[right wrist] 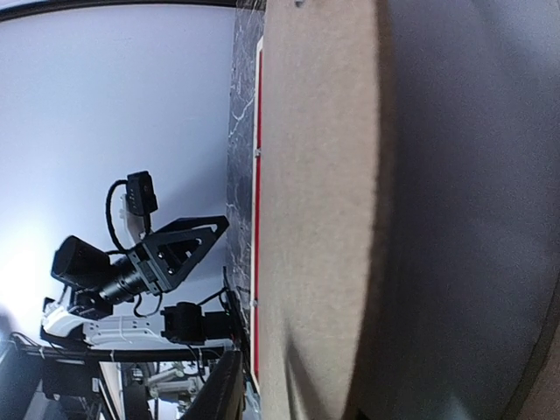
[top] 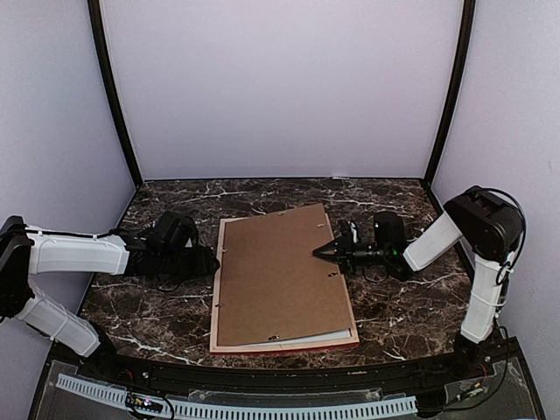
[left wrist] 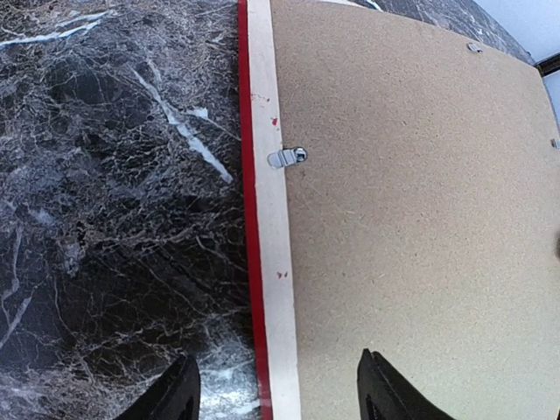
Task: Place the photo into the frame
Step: Place the backboard next to the photo.
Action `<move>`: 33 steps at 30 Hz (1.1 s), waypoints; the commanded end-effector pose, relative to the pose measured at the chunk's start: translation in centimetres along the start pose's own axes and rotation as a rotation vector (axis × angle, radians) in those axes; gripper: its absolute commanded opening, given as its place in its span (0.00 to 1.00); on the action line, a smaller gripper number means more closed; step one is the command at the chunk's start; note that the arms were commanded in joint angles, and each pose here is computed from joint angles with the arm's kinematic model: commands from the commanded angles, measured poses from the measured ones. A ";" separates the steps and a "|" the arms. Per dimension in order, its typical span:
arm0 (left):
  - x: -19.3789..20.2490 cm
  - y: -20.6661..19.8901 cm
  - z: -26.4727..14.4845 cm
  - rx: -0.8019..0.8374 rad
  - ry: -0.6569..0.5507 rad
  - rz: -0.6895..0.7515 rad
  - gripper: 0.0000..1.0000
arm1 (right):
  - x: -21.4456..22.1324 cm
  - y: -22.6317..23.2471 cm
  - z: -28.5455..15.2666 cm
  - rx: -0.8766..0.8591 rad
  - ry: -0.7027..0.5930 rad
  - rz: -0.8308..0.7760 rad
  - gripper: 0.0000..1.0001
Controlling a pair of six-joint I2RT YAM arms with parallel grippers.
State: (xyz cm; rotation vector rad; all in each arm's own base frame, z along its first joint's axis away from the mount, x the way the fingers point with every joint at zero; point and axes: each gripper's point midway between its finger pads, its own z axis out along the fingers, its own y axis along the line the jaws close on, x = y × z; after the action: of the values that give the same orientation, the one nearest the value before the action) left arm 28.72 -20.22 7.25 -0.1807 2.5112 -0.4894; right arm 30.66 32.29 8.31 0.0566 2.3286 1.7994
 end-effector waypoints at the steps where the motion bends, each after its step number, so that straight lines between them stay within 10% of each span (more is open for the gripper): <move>1: 0.5 -0.2 0.4 0.025 0.020 -0.004 0.64 | -0.4 0.8 0.3 0.010 -0.009 -0.062 0.31; 13: 0.4 -3.5 0.1 0.132 0.016 0.078 0.64 | -1.0 -0.7 0.3 0.242 -0.021 -0.134 0.56; 33: 1.7 -10.4 1.8 0.275 0.055 0.201 0.70 | -0.1 -1.7 1.2 0.359 -0.001 -0.157 0.61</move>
State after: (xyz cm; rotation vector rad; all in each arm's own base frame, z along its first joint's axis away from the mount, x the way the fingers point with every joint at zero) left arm 28.08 -30.50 8.30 0.1821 2.4663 -0.7659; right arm 30.67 31.92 4.94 -0.0108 2.6017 1.2836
